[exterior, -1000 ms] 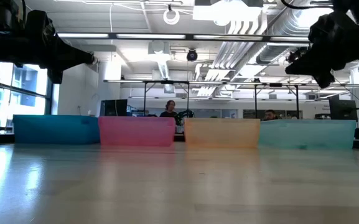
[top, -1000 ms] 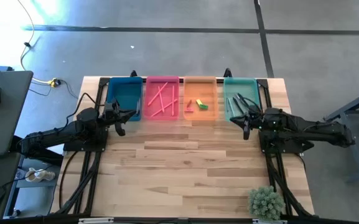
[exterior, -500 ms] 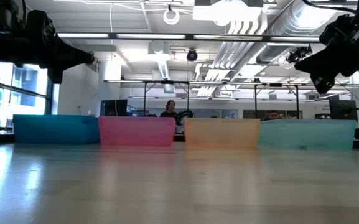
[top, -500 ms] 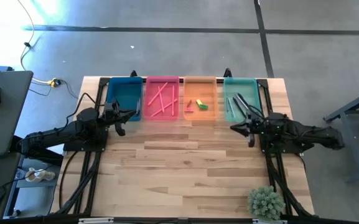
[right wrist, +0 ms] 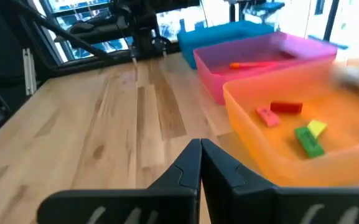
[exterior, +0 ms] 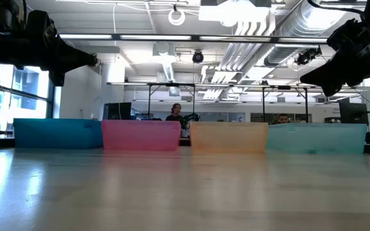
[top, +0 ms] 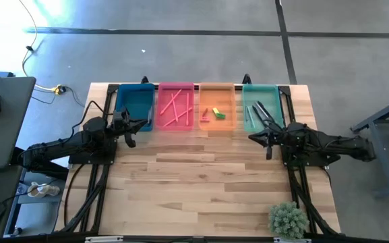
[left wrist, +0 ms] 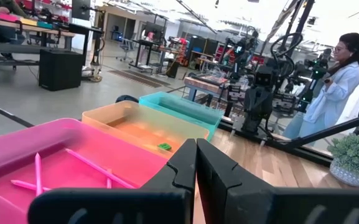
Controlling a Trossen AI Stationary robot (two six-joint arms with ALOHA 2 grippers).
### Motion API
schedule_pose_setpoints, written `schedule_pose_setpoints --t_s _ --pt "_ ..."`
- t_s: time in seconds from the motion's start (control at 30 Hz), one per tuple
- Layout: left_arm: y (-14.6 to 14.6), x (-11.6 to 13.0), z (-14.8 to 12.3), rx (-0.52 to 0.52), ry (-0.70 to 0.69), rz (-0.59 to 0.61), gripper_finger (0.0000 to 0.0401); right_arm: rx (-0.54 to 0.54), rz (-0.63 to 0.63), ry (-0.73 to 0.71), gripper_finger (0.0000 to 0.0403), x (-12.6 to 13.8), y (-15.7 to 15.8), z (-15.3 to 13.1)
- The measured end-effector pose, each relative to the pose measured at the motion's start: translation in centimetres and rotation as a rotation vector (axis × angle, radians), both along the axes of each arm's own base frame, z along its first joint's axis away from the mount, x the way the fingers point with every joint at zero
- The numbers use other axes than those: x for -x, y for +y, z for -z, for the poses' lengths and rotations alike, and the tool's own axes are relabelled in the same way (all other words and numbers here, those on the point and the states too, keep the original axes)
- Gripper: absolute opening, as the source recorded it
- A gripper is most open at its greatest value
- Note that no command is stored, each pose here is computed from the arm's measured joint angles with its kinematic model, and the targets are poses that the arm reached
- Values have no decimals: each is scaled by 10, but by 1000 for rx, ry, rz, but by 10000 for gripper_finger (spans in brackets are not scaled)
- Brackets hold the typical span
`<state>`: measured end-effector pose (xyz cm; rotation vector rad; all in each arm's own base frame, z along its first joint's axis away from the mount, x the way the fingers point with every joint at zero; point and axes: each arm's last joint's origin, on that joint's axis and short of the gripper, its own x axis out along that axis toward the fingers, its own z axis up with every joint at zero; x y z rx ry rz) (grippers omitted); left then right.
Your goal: Sort crayons/erasers/pens/pencils in bins
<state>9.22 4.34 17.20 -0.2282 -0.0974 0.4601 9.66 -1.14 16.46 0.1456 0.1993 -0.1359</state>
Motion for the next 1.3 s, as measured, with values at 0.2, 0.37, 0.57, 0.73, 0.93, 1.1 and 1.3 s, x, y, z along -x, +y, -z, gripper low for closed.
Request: schedule_pose_setpoints --t_s 0.2,0.37,0.57,0.73,0.93,1.1,1.3 --pt "0 0 0 1 0 0 1 -225 49 -11 0 -1 0 1" --pt "0 0 0 0 0 0 1 -330 72 -24 0 -1 0 1" --pt "0 0 0 1 -1 0 1 -326 71 -23 0 -1 0 1" --pt "0 0 0 1 0 0 1 -328 72 -23 0 -1 0 1" --pt "0 0 0 0 0 0 1 -328 72 -23 0 -1 0 1" --pt "0 0 0 0 0 0 0 -328 72 -23 0 -1 0 1" --pt "0 0 0 1 0 0 0 -328 72 -23 0 -1 0 1"
